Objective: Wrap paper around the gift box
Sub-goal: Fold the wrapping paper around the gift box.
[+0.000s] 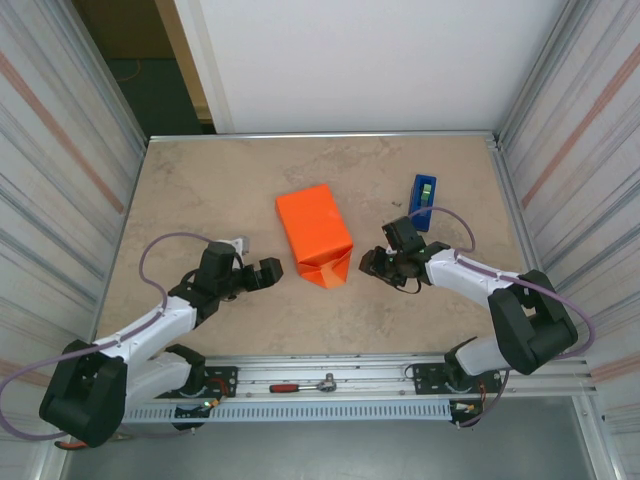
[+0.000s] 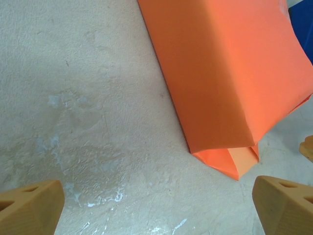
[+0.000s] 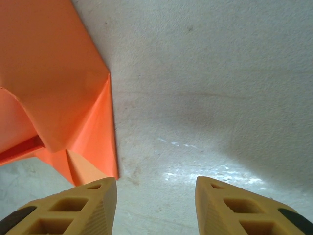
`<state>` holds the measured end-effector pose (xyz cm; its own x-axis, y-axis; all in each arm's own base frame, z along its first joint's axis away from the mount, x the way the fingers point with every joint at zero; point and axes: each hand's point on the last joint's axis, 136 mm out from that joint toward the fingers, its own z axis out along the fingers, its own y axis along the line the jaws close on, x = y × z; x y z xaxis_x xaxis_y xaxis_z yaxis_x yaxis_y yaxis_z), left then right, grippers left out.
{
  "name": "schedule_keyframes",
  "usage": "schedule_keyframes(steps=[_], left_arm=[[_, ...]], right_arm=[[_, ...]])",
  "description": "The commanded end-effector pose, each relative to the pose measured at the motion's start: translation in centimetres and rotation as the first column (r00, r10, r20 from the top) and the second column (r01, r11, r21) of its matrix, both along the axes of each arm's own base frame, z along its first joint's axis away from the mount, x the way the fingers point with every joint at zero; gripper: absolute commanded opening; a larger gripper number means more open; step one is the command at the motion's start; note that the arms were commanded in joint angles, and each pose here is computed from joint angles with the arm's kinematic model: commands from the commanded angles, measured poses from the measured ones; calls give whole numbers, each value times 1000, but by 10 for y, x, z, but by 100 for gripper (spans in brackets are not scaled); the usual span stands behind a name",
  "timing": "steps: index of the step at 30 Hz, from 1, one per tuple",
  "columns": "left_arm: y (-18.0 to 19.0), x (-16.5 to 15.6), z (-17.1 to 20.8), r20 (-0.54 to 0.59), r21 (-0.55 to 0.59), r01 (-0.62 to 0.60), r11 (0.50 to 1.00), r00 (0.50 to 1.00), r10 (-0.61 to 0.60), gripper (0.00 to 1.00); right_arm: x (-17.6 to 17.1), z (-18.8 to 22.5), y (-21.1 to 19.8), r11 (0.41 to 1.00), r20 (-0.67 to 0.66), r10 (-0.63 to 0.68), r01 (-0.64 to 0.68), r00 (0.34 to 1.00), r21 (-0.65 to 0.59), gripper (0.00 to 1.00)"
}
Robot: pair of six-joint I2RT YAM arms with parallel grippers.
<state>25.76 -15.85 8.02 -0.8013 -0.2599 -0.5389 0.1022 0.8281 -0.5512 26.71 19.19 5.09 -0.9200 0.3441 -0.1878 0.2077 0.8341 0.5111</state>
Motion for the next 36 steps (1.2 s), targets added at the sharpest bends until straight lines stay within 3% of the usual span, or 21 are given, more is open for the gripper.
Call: schedule_keyframes(steps=[1,17,36], left_arm=[[1,1,3,28,2,13,1000,1000,-13,99],[1,10,1,21,26,-2,1000,1000,2,99],[-9,9,-9,-7,45,22,999,1000,-22,99]], right_arm=[[-7,0,14,998,-27,16,-15,1000,55,44],[-12,-13,51,994,-35,95,-93,995,66,34],[-9,-22,69,988,-48,139,-135,989,75,34]])
